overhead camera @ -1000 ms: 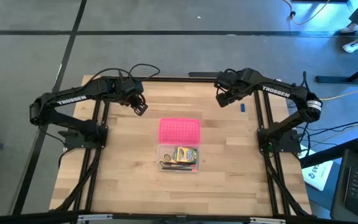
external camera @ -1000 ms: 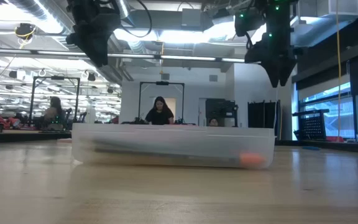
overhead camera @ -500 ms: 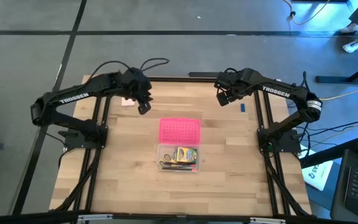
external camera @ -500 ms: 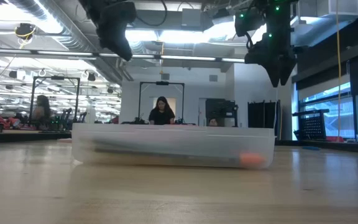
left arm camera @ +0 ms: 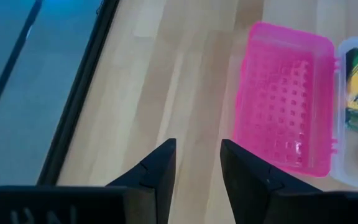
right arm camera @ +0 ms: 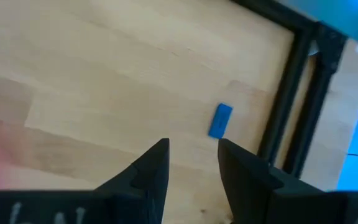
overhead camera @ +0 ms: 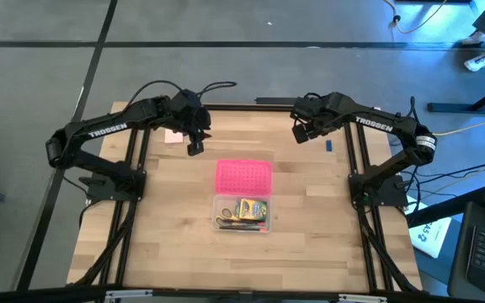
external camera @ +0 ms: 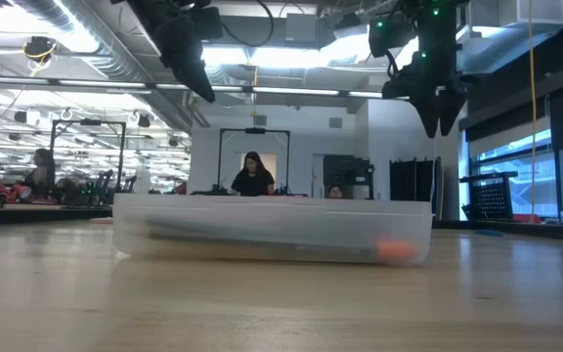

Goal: Pack school essentials
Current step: Put the blue eraser into the pink supply box

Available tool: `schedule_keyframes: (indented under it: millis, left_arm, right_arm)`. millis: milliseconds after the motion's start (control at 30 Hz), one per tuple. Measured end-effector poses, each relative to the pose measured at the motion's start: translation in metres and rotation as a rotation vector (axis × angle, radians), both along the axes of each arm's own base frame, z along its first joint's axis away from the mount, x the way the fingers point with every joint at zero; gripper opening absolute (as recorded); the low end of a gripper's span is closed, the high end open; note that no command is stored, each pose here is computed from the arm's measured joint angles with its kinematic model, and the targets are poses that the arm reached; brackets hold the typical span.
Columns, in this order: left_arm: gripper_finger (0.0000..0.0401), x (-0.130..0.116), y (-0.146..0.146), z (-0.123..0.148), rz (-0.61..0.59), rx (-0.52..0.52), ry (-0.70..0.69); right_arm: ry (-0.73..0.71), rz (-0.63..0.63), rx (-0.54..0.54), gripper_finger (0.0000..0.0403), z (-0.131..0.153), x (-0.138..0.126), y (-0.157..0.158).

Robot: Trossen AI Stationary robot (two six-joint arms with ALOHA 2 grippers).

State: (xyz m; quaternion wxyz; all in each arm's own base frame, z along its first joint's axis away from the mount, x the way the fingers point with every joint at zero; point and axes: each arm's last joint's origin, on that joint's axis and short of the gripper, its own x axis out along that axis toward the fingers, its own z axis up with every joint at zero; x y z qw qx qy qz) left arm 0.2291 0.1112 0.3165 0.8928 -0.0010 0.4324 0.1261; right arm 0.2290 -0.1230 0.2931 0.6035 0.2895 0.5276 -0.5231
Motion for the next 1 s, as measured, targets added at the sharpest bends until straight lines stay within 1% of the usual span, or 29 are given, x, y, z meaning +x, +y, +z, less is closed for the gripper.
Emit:
schedule_keyframes:
  millis: [667,1000]
  left_arm:
    - [0.0119,0.0004,-0.0009,0.0000,0.001,-0.003,-0.001]
    - [0.0119,0.0005,-0.0010,0.0000,0.001,-0.003,-0.001]
  right_arm:
    - [-0.021,-0.005,-0.001,0.0139,-0.0001,0.0018,-0.0003]
    - [-0.078,-0.145,-0.019,0.0139,0.0000,0.0025,-0.0007]
